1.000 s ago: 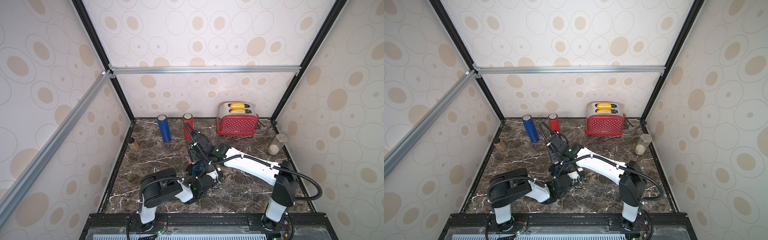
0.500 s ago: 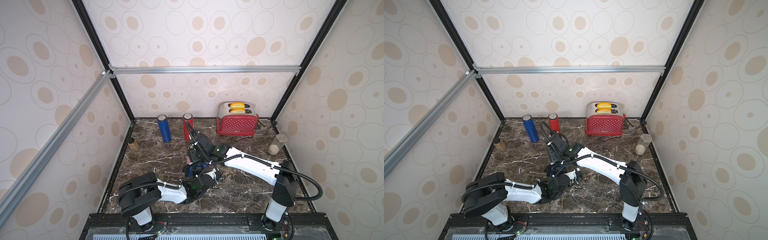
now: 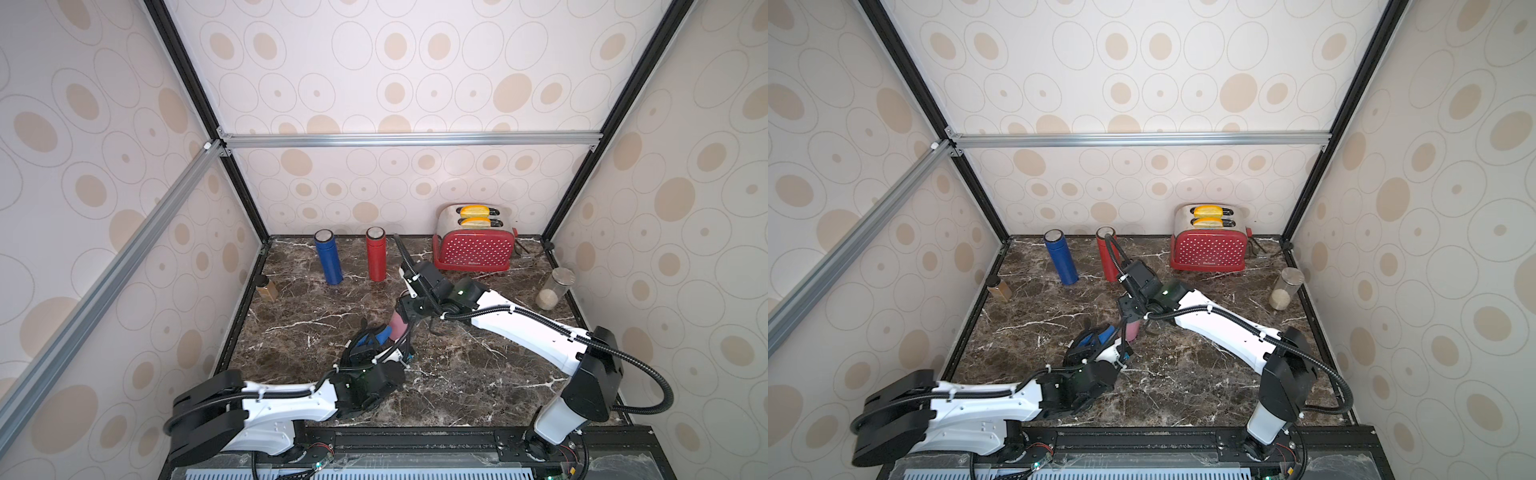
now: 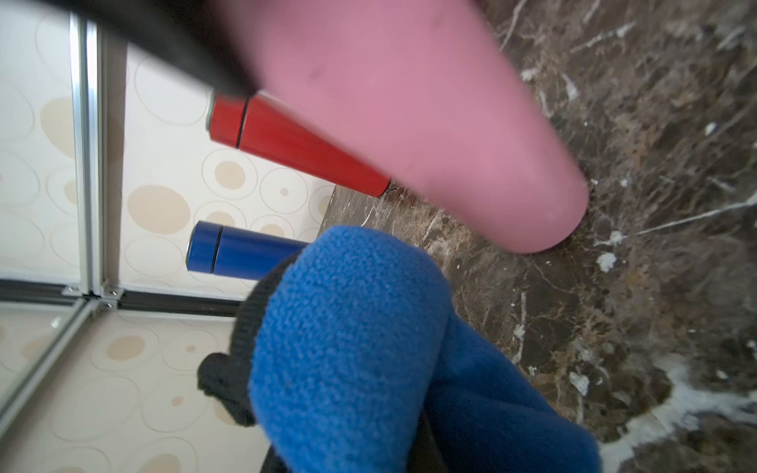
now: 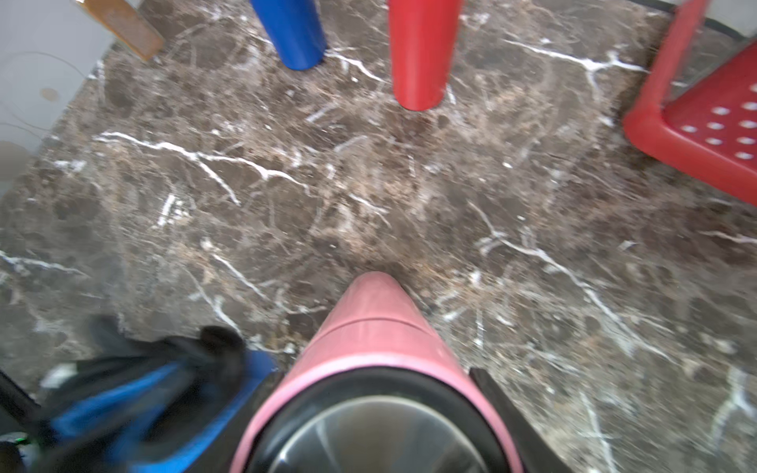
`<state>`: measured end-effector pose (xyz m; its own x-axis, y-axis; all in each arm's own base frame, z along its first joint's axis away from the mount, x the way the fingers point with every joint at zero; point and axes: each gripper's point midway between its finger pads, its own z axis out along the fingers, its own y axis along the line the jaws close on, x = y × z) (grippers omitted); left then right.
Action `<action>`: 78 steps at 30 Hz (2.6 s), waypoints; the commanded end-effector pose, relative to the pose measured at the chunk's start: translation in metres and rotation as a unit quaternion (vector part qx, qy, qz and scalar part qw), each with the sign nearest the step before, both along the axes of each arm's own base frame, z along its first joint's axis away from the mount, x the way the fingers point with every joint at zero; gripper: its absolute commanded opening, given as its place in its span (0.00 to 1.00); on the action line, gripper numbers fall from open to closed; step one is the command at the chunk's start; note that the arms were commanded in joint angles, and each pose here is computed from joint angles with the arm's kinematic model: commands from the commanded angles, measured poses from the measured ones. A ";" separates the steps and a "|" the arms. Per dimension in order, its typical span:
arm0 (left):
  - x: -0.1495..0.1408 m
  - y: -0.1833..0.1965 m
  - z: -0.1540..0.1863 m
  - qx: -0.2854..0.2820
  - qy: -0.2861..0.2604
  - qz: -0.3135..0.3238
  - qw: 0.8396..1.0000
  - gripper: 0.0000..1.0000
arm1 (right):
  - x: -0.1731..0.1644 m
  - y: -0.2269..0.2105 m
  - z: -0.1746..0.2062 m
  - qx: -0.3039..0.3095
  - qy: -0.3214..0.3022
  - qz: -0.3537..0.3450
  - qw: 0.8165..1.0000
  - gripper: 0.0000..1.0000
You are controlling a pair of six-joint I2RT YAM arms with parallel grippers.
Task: Wipe the surface of the thermos
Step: Wipe the dirt from the surface of the thermos.
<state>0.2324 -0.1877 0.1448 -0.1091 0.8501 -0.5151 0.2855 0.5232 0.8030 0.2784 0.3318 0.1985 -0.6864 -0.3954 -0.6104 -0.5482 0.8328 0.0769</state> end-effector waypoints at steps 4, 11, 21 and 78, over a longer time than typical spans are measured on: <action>-0.019 0.023 0.032 -0.165 -0.020 -0.036 0.985 0.00 | -0.012 -0.063 -0.034 -0.113 0.045 0.005 0.993 0.00; -0.028 0.062 0.087 -0.365 -0.033 -0.029 0.930 0.00 | -0.024 -0.050 -0.041 -0.116 0.039 0.111 0.986 0.00; -0.018 0.023 0.114 -0.483 0.108 -0.068 0.866 0.00 | -0.043 -0.046 -0.037 -0.104 -0.055 0.264 0.957 0.00; 0.112 -0.113 0.035 -0.725 0.391 -0.135 0.551 0.00 | -0.081 -0.027 -0.080 -0.060 -0.065 0.476 0.875 0.00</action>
